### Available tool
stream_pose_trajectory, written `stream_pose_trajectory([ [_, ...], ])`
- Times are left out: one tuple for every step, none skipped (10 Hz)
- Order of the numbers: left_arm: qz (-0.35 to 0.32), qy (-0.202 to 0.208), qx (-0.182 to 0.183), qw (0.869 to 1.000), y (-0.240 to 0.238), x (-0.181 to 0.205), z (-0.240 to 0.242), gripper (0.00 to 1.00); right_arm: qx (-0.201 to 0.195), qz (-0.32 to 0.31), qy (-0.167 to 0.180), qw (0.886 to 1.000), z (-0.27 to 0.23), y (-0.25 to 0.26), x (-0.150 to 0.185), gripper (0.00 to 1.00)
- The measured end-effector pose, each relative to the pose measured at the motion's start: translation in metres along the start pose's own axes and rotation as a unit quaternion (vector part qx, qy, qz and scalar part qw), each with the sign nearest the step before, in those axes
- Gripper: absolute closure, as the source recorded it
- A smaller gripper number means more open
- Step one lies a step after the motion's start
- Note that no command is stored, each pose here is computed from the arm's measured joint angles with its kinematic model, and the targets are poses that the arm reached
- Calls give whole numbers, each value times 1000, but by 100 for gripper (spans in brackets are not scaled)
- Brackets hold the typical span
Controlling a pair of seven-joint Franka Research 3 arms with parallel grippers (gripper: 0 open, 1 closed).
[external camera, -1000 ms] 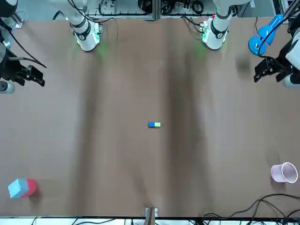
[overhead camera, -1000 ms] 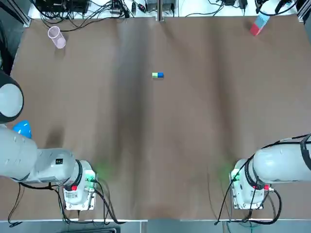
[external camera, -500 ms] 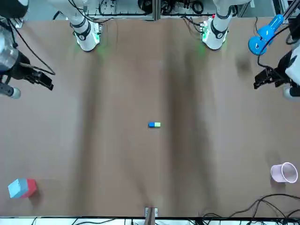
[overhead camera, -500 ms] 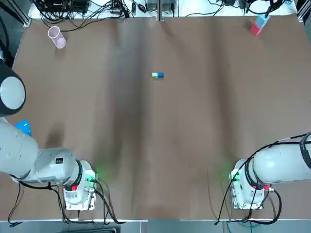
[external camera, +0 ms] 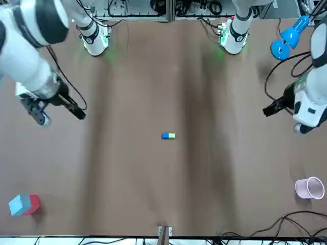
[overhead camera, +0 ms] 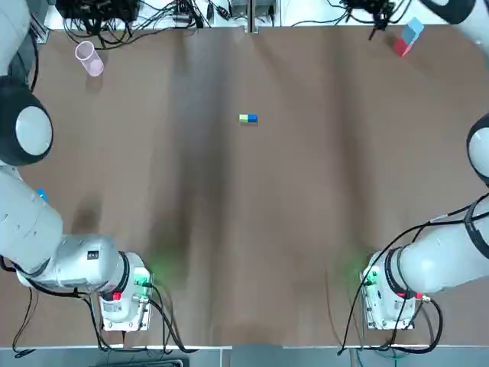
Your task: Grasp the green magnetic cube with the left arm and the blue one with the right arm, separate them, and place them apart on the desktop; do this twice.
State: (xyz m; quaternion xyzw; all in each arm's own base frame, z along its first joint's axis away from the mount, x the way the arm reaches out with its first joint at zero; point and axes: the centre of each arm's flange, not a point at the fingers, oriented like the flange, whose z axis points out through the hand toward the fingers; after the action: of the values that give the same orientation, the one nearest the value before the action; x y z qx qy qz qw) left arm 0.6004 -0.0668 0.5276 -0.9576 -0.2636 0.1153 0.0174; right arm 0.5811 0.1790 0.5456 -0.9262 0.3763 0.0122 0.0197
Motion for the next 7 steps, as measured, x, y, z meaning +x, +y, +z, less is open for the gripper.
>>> stream_pose_trajectory([
  [-51, -14, -6, 999, 18, -2, 16, 0, 7, 47, 3, 999, 9, -20, -23, 2],
  [-108, -24, -10, 994, 38, -3, 33, 0, 10, 91, 3, 996, 21, -40, -49, 4],
  [-157, -30, -17, 987, 54, -4, 46, 0, 7, 127, 0, 992, 37, -58, -77, 4],
  [-203, -37, -36, 978, 66, -3, 55, 0, -6, 162, -4, 987, 59, -75, -109, 4],
  [-251, -42, -57, 965, 78, -4, 64, 0, -15, 194, -5, 981, 84, -92, -139, 4],
  [-300, -48, -73, 950, 93, -11, 77, 0, -17, 221, -4, 975, 109, -107, -163, 3],
  [-343, -54, -80, 934, 112, -20, 95, 0, -15, 248, -4, 969, 129, -119, -179, 3],
])
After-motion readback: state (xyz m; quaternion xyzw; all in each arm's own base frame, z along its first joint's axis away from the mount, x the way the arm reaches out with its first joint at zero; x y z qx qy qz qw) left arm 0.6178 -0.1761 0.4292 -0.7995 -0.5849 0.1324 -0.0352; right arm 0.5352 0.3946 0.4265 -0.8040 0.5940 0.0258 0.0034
